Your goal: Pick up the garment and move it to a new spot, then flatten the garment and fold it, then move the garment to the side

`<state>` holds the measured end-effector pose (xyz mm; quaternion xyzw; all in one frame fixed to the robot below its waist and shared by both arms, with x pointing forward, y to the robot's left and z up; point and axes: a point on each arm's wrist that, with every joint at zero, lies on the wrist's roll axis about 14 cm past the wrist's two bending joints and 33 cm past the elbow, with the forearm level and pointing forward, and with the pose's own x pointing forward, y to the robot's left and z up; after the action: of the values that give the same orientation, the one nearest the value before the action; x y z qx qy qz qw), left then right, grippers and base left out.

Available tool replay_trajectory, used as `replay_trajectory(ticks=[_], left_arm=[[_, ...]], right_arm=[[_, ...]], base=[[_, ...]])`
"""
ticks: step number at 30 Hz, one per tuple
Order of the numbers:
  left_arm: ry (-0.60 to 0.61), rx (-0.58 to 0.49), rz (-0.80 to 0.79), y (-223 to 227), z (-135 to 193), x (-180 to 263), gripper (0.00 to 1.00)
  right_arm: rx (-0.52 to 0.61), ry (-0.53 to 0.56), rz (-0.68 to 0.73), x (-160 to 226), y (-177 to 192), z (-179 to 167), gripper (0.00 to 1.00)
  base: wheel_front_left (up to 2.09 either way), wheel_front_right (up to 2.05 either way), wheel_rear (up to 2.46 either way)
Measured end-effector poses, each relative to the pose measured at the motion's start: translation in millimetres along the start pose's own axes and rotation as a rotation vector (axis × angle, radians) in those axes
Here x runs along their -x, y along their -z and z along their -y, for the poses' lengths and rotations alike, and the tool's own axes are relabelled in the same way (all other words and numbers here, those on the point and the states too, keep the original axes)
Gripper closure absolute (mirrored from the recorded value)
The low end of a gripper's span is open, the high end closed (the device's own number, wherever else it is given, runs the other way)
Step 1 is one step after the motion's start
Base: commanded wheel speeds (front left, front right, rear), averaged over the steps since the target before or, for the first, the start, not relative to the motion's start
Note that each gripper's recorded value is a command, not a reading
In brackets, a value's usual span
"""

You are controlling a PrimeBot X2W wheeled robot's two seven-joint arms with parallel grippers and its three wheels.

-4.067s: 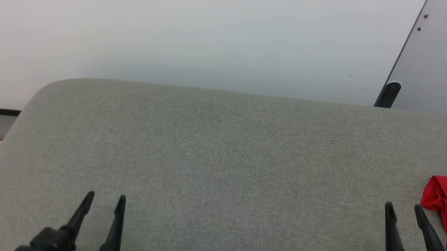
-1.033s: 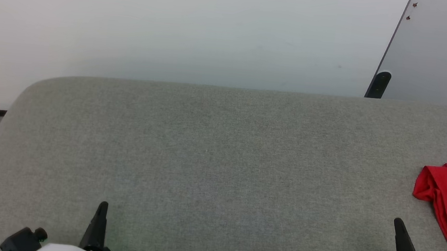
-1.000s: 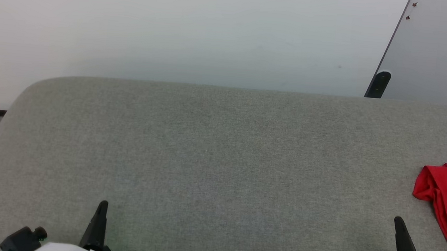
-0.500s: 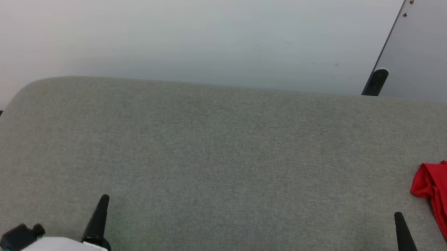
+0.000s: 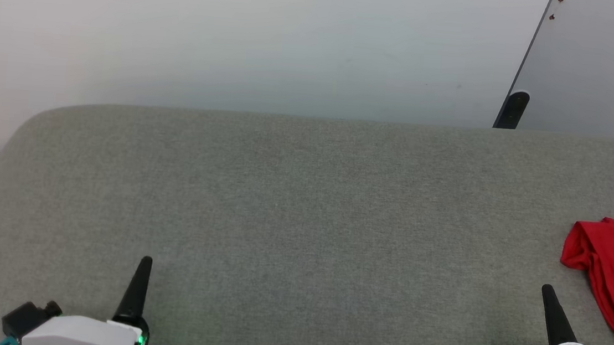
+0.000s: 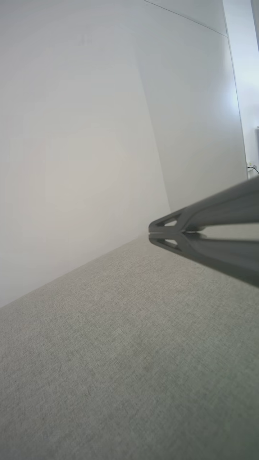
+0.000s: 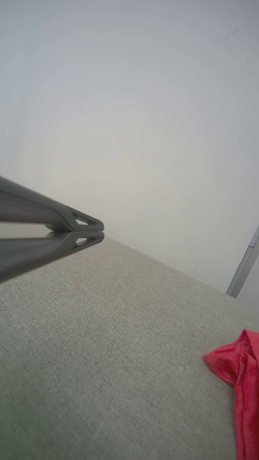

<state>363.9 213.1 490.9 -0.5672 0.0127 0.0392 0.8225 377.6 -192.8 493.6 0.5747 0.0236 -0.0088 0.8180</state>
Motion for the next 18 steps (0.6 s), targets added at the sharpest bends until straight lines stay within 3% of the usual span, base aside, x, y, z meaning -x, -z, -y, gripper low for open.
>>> replay_trajectory(ticks=[18], left_arm=[[0.022, 0.156, -0.017, 3.2, 6.8, -9.2, 1.00]], right_arm=[[-0.148, -0.013, 0.005, -4.6, -3.4, -3.8, 1.00]], base=[[0.00, 0.00, 0.00]])
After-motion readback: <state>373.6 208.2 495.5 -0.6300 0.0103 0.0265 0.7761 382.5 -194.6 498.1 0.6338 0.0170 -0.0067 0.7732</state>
